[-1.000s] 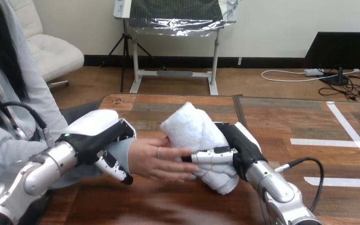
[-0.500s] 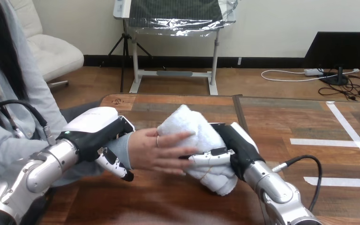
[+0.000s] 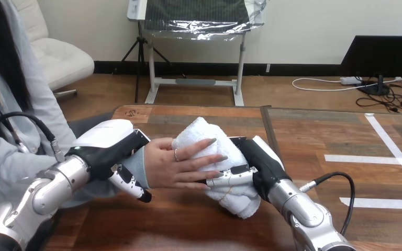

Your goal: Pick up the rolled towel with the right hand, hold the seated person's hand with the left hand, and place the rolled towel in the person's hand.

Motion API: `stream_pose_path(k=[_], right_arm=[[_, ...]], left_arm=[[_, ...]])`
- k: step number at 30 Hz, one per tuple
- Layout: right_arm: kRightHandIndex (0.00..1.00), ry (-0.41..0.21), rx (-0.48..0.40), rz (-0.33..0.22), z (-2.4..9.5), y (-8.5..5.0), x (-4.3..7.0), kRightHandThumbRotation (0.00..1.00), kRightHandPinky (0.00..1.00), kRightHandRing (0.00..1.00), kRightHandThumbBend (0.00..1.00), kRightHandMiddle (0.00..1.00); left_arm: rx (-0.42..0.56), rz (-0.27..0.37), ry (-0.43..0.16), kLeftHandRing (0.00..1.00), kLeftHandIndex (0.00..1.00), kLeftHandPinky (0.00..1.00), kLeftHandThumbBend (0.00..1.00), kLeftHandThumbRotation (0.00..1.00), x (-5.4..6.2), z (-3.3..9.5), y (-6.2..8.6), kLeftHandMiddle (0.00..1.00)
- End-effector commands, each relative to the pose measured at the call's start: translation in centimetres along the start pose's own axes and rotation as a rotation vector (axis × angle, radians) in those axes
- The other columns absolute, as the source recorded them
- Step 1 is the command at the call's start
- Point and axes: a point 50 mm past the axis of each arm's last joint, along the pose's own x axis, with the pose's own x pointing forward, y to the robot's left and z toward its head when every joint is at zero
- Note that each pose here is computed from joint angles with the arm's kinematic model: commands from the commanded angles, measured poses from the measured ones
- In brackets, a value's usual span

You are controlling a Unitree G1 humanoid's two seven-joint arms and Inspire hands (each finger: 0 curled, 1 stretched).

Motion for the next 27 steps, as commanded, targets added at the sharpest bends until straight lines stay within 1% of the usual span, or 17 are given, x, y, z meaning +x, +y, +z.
stream_pose_path(k=[1,12,27], right_arm=[[0.45,-0.153,-0.061,0.113,3.69,2.14,1.69,0.0,0.28,0.33,0.81,0.41],[0.45,-0.164,-0.058,0.117,3.89,2.0,1.7,0.0,0.28,0.33,0.8,0.41],[0.45,-0.164,-0.07,0.12,3.94,1.79,1.69,0.0,0.28,0.33,0.79,0.41]], left_arm=[[0.092,0.231,-0.289,0.29,0.37,0.23,0.83,0.0,3.43,6.99,7.44,0.36],[0.089,0.234,-0.296,0.29,0.37,0.23,0.83,0.0,3.46,7.23,7.64,0.36],[0.068,0.232,-0.295,0.29,0.38,0.23,0.83,0.0,3.51,7.06,7.45,0.36]])
